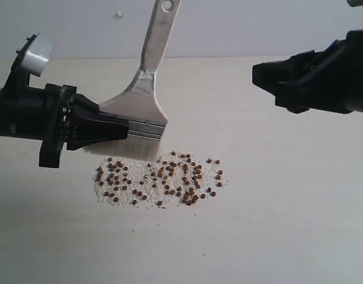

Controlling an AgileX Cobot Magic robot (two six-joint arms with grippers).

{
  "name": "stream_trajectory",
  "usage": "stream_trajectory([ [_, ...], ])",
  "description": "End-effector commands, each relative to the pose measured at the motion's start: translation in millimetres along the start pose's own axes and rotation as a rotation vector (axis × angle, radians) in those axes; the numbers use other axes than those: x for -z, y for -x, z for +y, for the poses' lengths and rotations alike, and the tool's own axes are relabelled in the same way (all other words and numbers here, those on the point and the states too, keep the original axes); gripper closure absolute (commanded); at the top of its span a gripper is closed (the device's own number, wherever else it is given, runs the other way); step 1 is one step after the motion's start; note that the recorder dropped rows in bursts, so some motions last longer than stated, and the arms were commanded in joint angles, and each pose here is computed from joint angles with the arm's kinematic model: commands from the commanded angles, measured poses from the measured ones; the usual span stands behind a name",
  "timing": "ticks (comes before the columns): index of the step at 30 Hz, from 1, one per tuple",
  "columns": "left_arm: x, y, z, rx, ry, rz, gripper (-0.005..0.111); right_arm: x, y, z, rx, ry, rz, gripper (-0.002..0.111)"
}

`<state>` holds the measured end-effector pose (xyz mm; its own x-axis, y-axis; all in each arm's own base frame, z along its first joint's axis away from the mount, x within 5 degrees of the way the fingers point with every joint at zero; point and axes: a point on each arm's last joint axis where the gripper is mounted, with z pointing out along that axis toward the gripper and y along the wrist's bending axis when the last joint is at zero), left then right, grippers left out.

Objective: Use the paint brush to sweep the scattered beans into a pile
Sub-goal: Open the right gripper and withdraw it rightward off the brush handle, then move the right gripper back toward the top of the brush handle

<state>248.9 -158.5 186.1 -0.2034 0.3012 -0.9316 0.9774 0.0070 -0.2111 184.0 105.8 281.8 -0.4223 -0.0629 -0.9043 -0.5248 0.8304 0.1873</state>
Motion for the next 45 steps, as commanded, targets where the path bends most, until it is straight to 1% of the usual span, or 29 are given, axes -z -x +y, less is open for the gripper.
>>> stream_trajectory([
  [1,0.1,-9.3,12.6,0.023,0.046,-0.064,0.107,-11.3,14.0,-3.1,-0.005,-0.028,-0.015,0.064],
  [3,0.1,-16.2,20.3,0.031,0.064,-0.072,0.107,-14.5,20.5,-3.1,-0.003,-0.028,-0.024,0.074],
  [6,-0.3,-23.5,31.2,0.044,0.061,-0.057,0.107,-18.4,27.9,-2.7,0.0,-0.026,-0.034,0.088],
  [9,0.3,-25.7,39.4,0.056,0.065,-0.054,0.107,-24.5,33.5,-2.7,0.056,-0.022,-0.032,0.097],
  [11,0.2,-24.8,40.4,0.037,0.047,-0.034,0.107,-30.8,34.1,-1.5,0.142,0.001,-0.014,0.1],
  [15,0.3,-25.0,39.9,0.017,0.018,0.0,0.107,-44.5,30.8,6.9,0.314,0.129,0.037,0.104],
  [17,2.6,-26.5,40.8,0.015,0.02,0.006,0.107,-50.4,27.0,8.0,0.332,0.16,0.055,0.105],
  [19,4.9,-28.3,42.6,0.022,0.028,0.005,0.107,-58.2,22.7,5.9,0.31,0.16,0.072,0.106],
  [22,4.1,-33.2,44.1,0.042,0.023,0.011,0.107,-70.0,15.6,2.7,0.302,0.16,0.098,0.106],
  [24,2.4,-37.1,44.5,0.051,0.014,0.019,0.107,-75.6,12.8,4.2,0.295,0.193,0.094,0.106],
  [26,1.5,-40.2,44.9,0.057,0.007,0.026,0.107,-79.2,10.7,9.3,0.332,0.265,0.075,0.106],
  [30,1.4,-40.8,45.1,0.059,0.007,0.026,0.107,-83.0,8.3,23.4,0.371,0.452,0.007,0.106],
  [32,1.3,-41.0,44.9,0.058,0.004,0.029,0.107,-83.9,7.0,27.6,0.398,0.514,-0.017,0.106],
  [33,1.3,-41.0,44.9,0.061,0.004,0.029,0.107,-84.8,5.9,27.9,0.412,0.523,-0.02,0.106],
  [35,1.4,-41.2,44.8,0.063,0.003,0.031,0.107,-87.7,4.0,25.4,0.411,0.5,-0.004,0.106],
  [38,1.5,-40.5,44.7,0.061,0.005,0.029,0.107,-94.7,-0.2,15.8,0.415,0.401,0.042,0.105],
  [40,2.3,-38.0,44.3,0.056,0.009,0.024,0.107,-96.3,-1.1,12.6,0.411,0.367,0.056,0.1],
  [41,2.0,-36.6,43.8,0.052,0.01,0.022,0.107,-96.3,-1.1,12.6,0.411,0.366,0.056,0.094],
  [43,0.7,-34.3,42.2,0.041,0.005,0.022,0.107,-96.4,-0.5,12.4,0.417,0.364,0.055,0.081],
  [44,-0.5,-33.5,41.3,0.036,0.001,0.023,0.107,-97.0,1.3,11.4,0.42,0.349,0.054,0.074],
  [45,-1.8,-33.4,40.7,0.035,-0.003,0.024,0.107,-99.4,2.5,7.7,0.426,0.308,0.063,0.067],
])
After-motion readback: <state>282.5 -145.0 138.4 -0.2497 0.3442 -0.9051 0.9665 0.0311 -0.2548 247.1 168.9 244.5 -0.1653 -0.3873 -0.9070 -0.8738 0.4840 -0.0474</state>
